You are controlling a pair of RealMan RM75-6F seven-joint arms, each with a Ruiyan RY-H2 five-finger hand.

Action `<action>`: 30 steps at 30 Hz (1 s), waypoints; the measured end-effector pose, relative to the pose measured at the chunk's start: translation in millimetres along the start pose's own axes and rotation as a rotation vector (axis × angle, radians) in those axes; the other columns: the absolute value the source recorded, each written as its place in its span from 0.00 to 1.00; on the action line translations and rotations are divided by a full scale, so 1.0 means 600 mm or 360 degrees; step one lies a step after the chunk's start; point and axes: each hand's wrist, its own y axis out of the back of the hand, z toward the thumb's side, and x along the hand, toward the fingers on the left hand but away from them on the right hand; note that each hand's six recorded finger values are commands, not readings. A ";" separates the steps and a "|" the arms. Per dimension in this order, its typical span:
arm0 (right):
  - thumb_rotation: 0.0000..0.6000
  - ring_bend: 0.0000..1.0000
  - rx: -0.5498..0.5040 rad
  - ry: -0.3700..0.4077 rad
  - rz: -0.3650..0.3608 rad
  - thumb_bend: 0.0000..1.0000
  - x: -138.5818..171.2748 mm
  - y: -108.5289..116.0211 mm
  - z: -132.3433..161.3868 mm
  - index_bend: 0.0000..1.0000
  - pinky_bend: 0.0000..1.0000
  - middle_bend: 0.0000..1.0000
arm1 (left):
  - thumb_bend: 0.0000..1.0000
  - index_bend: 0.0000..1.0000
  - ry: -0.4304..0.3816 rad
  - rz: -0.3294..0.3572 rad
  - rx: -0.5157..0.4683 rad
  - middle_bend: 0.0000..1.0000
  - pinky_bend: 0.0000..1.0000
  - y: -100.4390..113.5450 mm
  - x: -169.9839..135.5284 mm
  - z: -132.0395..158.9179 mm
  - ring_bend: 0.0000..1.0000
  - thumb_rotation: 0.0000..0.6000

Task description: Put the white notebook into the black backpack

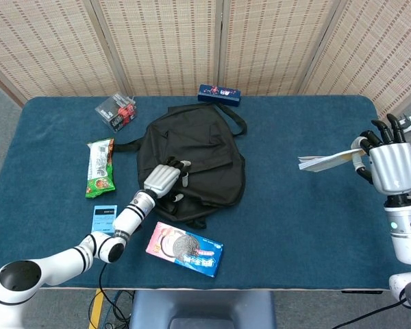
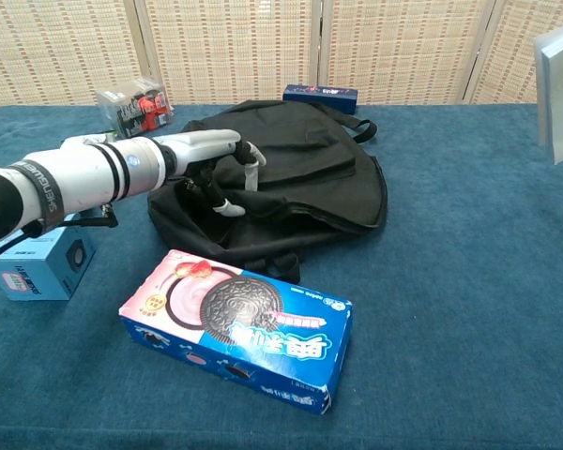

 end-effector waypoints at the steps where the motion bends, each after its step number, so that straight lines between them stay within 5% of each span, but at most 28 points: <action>1: 1.00 0.18 -0.0003 -0.0001 -0.0003 0.59 0.001 0.001 0.000 0.68 0.08 0.43 | 0.35 0.74 -0.0001 0.0010 -0.0006 0.24 0.00 0.001 0.001 0.000 0.21 1.00; 13: 1.00 0.18 -0.0147 0.0136 -0.0112 0.59 0.009 0.033 0.045 0.68 0.08 0.43 | 0.40 0.82 0.0104 0.0223 -0.0216 0.34 0.00 0.059 0.012 -0.020 0.28 1.00; 23: 1.00 0.20 -0.0404 0.0482 -0.0211 0.58 0.001 0.083 0.167 0.69 0.08 0.44 | 0.40 0.78 0.0269 0.0292 -0.0294 0.34 0.02 0.123 0.050 -0.035 0.28 1.00; 30: 1.00 0.20 -0.0508 0.0689 -0.0146 0.58 -0.018 0.080 0.248 0.69 0.08 0.44 | 0.40 0.75 0.0387 0.0336 -0.0305 0.34 0.02 0.146 0.068 -0.049 0.27 1.00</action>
